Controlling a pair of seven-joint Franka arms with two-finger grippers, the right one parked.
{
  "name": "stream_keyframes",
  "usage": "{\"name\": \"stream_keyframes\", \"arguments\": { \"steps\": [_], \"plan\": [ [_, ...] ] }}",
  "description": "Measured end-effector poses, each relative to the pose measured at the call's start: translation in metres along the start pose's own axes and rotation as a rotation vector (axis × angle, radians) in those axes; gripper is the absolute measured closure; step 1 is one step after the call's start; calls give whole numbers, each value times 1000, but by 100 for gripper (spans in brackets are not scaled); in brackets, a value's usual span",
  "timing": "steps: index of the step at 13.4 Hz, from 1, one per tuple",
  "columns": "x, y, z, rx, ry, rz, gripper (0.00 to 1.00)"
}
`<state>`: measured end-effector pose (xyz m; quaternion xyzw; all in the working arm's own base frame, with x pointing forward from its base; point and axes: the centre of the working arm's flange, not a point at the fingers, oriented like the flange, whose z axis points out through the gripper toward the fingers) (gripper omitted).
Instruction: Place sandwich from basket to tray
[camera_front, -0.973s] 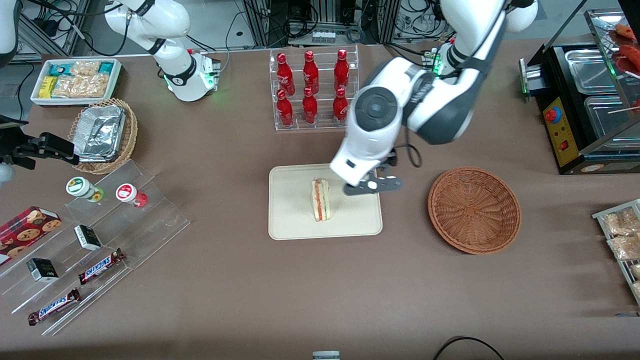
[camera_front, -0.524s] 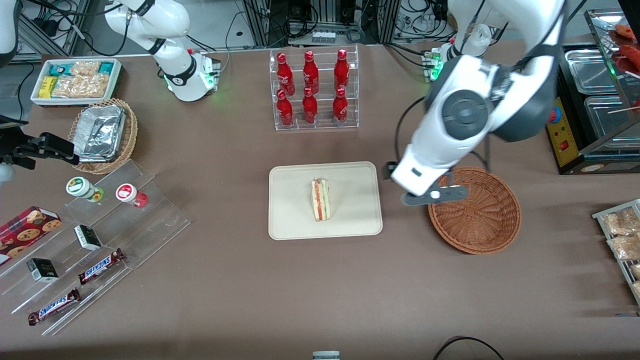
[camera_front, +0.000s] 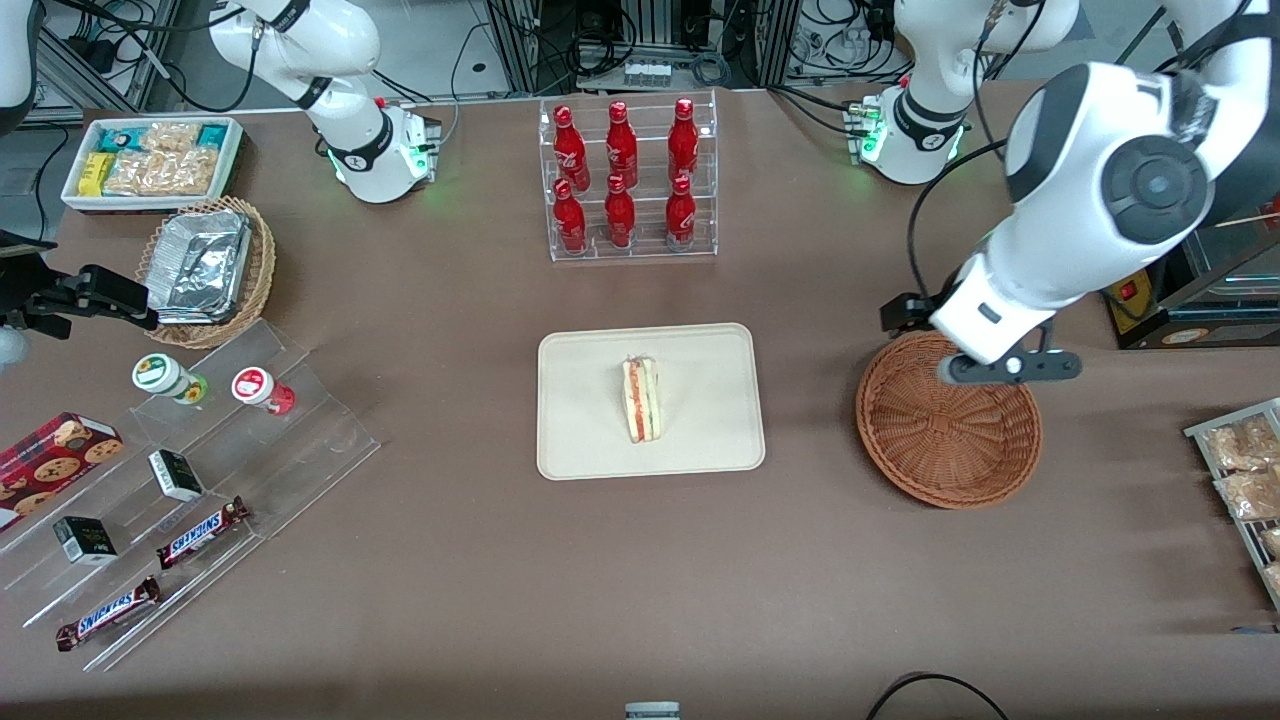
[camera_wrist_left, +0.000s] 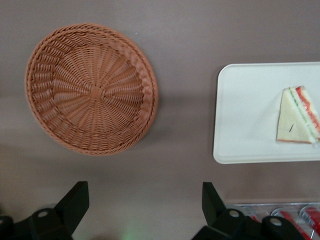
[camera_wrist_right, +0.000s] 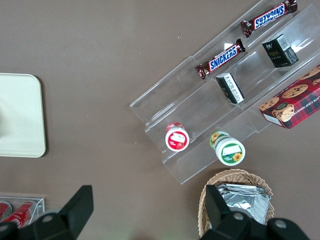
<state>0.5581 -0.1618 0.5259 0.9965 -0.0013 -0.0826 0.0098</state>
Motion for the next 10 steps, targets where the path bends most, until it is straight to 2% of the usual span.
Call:
{"name": "stream_keyframes", "arguments": {
  "steps": [3,7,10],
  "plan": [
    [-10,-43,-20,-5,-13,21,0],
    [-33,-102,-53,-16,-10,-10,0],
    [-53,-119,-72,4,-15,-16,0]
  ]
}}
